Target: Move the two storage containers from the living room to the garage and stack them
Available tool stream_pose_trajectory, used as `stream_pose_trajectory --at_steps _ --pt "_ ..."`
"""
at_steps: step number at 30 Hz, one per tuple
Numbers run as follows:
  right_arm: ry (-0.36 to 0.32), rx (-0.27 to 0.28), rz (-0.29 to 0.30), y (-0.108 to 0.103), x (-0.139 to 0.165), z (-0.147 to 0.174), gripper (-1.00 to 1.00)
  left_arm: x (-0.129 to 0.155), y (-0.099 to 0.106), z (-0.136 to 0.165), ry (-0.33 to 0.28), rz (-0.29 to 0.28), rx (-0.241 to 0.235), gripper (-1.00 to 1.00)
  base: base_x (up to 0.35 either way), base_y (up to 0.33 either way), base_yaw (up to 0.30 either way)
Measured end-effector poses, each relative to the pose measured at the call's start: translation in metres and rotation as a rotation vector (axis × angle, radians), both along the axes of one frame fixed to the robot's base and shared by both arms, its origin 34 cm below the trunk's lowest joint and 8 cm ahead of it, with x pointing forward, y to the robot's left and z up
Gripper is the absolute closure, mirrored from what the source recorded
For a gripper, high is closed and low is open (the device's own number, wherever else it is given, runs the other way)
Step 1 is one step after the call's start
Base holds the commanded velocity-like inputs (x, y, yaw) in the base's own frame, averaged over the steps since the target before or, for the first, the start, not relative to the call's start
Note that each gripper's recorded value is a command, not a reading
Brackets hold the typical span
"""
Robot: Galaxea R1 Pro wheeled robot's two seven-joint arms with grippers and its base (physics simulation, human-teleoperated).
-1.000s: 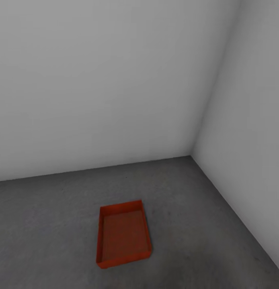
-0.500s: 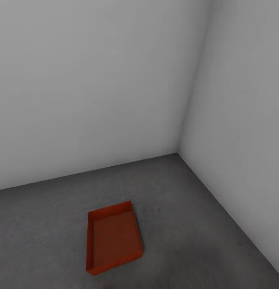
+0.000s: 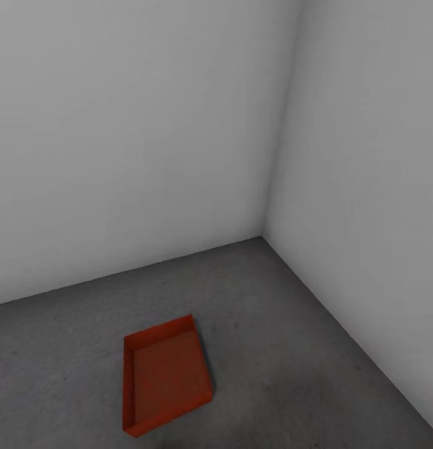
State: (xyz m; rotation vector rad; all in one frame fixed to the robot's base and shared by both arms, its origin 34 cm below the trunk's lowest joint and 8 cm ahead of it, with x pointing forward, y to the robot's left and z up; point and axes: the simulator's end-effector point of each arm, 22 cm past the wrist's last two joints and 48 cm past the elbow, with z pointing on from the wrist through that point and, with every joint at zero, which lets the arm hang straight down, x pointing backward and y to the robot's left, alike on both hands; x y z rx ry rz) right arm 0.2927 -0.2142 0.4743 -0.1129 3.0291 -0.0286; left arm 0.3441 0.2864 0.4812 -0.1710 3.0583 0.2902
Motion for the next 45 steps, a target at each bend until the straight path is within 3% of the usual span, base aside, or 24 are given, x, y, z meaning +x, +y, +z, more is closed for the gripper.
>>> stream_pose_trajectory --at_steps 11,45 --pt "0.003 0.005 0.003 0.0017 -0.0007 0.0000 -1.00 0.0000 0.0000 0.0000 0.000 0.001 0.000 -1.00 0.000 0.000 -0.017" --pt "0.005 0.013 0.002 0.0046 -0.0011 0.0000 -1.00 0.0000 -0.0001 0.0000 0.000 0.001 0.000 -1.00 0.000 0.000 -0.242"
